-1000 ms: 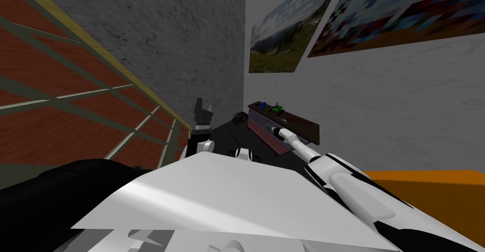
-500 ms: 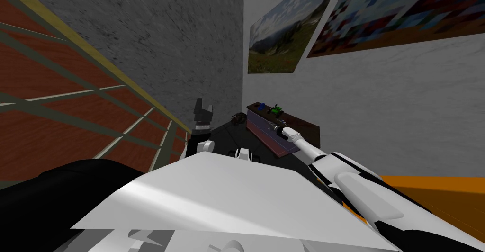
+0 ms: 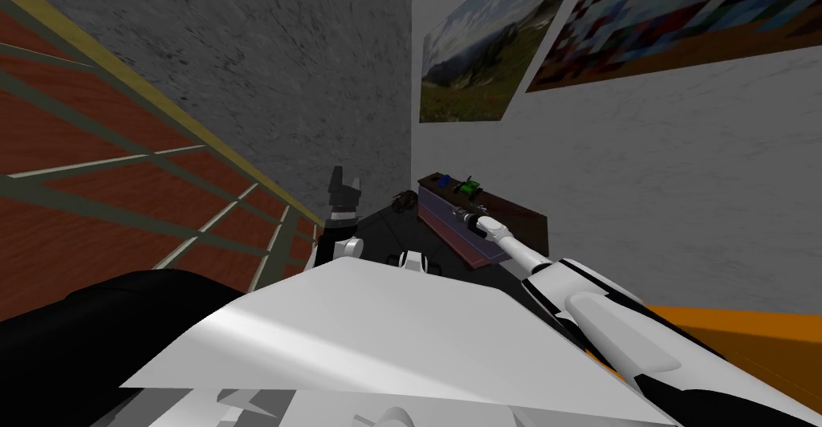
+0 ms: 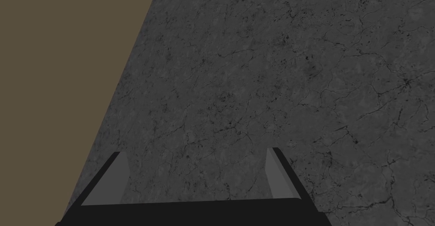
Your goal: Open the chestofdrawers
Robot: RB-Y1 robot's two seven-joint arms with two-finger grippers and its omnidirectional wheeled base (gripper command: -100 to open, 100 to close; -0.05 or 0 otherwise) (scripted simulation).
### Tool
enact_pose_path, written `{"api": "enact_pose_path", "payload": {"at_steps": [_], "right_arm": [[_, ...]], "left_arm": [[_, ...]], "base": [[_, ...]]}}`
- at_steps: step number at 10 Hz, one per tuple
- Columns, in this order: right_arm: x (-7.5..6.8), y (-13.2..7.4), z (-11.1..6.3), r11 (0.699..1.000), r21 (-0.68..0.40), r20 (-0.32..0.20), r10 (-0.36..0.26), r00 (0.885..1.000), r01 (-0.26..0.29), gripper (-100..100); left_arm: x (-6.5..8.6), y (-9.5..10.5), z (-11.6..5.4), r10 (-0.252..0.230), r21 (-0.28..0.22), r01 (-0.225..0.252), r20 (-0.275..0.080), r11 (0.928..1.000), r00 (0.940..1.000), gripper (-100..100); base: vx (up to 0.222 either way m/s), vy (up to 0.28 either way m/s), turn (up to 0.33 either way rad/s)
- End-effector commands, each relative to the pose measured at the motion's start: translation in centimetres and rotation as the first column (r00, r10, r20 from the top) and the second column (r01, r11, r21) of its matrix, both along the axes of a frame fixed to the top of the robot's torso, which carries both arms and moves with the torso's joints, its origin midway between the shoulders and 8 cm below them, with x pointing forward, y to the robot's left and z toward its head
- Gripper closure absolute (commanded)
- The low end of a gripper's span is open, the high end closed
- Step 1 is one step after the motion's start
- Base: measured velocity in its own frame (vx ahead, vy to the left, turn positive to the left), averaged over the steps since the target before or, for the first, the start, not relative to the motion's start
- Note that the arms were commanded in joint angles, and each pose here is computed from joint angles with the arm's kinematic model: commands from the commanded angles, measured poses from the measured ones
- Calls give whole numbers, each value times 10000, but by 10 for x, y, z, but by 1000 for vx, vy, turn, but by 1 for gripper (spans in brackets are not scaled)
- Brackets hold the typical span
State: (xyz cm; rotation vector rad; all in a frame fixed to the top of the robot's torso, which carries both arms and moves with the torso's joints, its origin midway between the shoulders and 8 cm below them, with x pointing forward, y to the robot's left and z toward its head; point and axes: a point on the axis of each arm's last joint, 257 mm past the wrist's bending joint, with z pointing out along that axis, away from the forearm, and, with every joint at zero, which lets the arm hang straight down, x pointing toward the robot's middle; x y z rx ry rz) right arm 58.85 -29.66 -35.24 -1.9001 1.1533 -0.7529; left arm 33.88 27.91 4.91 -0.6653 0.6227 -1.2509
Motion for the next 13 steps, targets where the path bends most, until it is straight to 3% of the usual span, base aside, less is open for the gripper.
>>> {"api": "enact_pose_path", "payload": {"at_steps": [1,7,8,9,13], "right_arm": [[-1,2,0,10000,22,-39,65,10000,-65,100],[-2,6,-2,9999,37,-92,165,9998,-165,100],[5,-6,15,9998,45,-67,168,9998,-168,-100],[5,-6,15,9998,45,-67,168,9998,-168,-100],[19,-33,53,9998,75,-70,193,9998,-192,-100]], "left_arm": [[0,0,0,-1,-1,1,1,10000,10000,0],[0,0,0,-1,-1,1,1,10000,10000,0],[0,0,0,-1,-2,1,1,10000,10000,0],[0,0,0,-1,-1,1,1,10000,10000,0],[0,0,0,1,2,-1,-1,10000,10000,0]], "base": [[-146,112,-9],[-132,123,-15],[-94,116,-14],[-17,47,-4],[-13,47,-5]]}}
